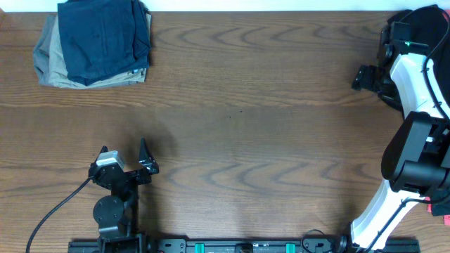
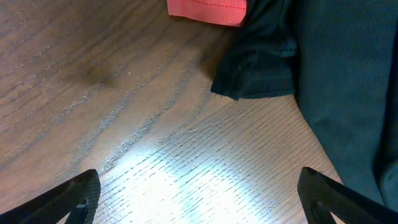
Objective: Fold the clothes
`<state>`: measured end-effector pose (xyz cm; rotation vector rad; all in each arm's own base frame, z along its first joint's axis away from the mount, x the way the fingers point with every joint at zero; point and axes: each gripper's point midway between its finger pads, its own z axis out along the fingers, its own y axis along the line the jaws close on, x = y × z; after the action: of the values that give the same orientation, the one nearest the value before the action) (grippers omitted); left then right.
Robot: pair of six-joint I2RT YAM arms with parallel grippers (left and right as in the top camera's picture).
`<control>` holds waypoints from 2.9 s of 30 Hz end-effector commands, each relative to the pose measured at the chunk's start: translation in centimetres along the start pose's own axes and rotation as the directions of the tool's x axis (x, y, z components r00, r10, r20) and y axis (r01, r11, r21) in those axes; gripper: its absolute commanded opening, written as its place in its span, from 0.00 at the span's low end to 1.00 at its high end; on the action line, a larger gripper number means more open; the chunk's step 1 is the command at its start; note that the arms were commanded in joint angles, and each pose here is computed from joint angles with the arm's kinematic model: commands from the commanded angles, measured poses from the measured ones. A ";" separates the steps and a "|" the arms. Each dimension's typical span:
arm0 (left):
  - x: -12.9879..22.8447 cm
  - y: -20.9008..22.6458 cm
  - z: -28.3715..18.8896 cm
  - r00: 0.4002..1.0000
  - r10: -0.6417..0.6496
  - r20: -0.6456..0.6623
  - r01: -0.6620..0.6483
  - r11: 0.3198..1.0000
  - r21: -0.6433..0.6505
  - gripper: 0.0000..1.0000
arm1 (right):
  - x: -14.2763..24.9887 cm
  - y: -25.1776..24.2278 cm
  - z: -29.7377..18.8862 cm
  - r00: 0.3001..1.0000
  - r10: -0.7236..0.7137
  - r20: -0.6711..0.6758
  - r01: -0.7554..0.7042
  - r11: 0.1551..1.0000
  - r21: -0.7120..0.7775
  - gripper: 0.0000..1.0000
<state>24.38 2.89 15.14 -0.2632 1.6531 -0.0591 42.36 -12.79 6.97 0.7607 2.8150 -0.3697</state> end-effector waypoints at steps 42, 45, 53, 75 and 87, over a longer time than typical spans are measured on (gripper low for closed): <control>1.3 0.6 0.0 0.999 0.005 -0.045 -0.007 1.000 -0.027 0.98 | 13.9 -5.2 -38.1 0.651 0.245 0.718 0.241 0.830 -0.503 0.99; 1.3 0.6 0.0 0.999 0.005 -0.045 -0.007 1.000 -0.027 0.98 | 15.4 -4.0 -35.4 0.639 0.263 0.723 0.285 0.792 -0.540 0.99; 1.3 0.6 0.0 0.999 0.005 -0.045 -0.007 1.000 -0.027 0.98 | 17.1 -1.0 -28.8 0.494 0.394 0.775 0.391 0.696 -0.603 0.99; 1.3 0.6 0.0 0.999 0.005 -0.045 -0.007 1.000 -0.027 0.98 | 18.5 0.1 -16.4 0.406 0.466 0.786 0.380 0.696 -0.609 0.99; 1.3 0.6 0.0 0.999 0.005 -0.045 -0.007 1.000 -0.027 0.98 | 19.0 0.3 -14.3 0.414 0.312 0.855 0.414 0.772 -0.482 0.99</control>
<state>24.31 2.89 15.27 -0.2643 1.6567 -0.0584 24.64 0.82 15.82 0.1823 1.6358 0.2345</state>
